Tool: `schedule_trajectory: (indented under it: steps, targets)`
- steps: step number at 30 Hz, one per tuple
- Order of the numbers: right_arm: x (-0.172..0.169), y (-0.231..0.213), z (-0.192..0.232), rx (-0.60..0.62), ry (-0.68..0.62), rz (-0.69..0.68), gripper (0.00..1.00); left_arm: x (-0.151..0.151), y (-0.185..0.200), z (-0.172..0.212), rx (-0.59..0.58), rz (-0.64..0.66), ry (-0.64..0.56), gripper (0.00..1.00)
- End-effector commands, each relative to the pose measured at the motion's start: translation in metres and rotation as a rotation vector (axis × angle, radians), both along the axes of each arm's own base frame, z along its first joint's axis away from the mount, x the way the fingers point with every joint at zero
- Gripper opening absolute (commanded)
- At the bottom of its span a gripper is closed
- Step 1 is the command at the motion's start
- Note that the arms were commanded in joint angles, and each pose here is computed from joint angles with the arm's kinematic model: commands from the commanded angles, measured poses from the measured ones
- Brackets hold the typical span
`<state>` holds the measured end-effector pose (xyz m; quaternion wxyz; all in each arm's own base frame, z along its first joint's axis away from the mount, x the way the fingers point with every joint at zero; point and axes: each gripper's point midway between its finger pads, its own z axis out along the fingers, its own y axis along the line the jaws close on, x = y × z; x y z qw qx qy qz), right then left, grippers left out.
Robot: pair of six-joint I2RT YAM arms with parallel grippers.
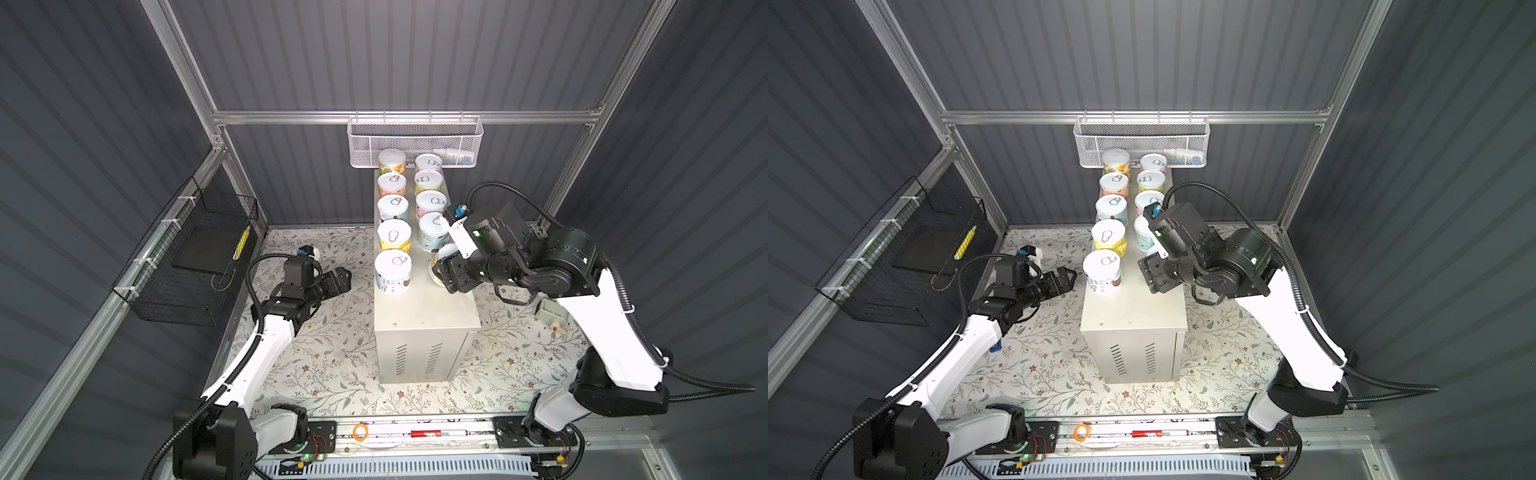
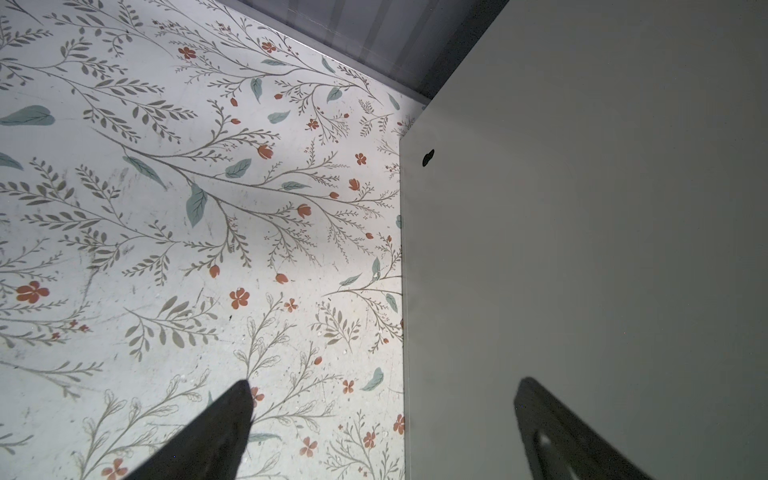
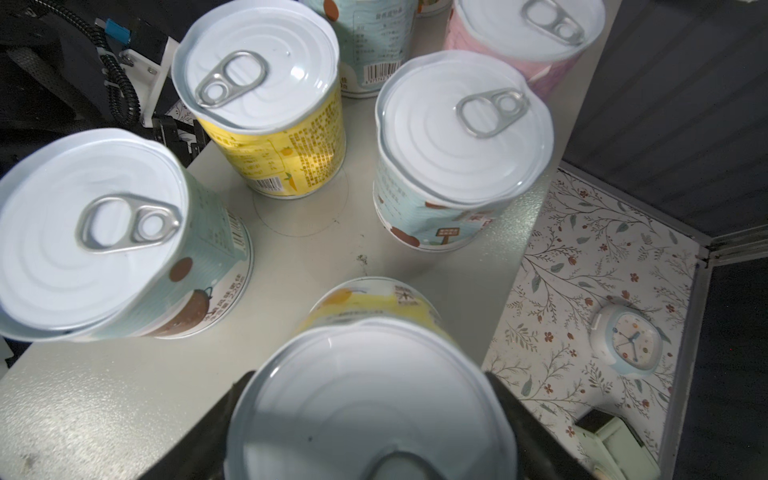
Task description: Place and organize the canned foods onto the counter
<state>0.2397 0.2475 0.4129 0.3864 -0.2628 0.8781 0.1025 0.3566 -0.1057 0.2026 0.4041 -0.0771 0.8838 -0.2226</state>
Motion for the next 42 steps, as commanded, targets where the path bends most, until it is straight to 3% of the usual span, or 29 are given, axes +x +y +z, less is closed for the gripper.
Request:
schedule_trajectory:
  steps: [1,2,9,11,13,21,31,37,42]
  targets:
    - [0.003,0.01,0.007,0.023,-0.024,0.022,0.15,-0.001,0.001,0.007,0.022,-0.007,-0.021,0.99]
    - [0.004,0.01,0.006,0.021,-0.022,0.023,0.27,-0.001,0.001,0.007,0.023,-0.006,-0.019,0.99]
    - [0.007,0.015,0.003,0.016,-0.015,0.028,0.67,0.0,0.001,0.005,0.024,-0.005,-0.016,0.99]
    - [0.007,0.016,0.002,0.015,-0.012,0.03,0.86,0.0,0.001,0.006,0.023,-0.002,-0.017,0.99]
    - [0.007,0.015,0.003,0.013,-0.011,0.026,0.98,0.0,0.001,0.006,0.023,-0.003,-0.019,0.99]
    - [0.006,0.013,0.01,0.033,-0.02,0.021,0.99,0.0,0.001,0.008,0.024,-0.003,-0.022,0.99]
    - [-0.001,-0.009,0.049,0.109,-0.12,-0.009,0.99,0.004,0.001,0.015,0.035,-0.01,-0.033,0.99]
    - [0.003,-0.04,0.054,0.159,-0.233,-0.114,0.99,0.003,0.004,0.019,0.041,0.005,-0.037,0.99]
    - [-0.005,-0.098,0.053,0.29,-0.364,-0.271,0.99,-0.004,0.019,0.019,0.1,0.06,-0.047,0.99]
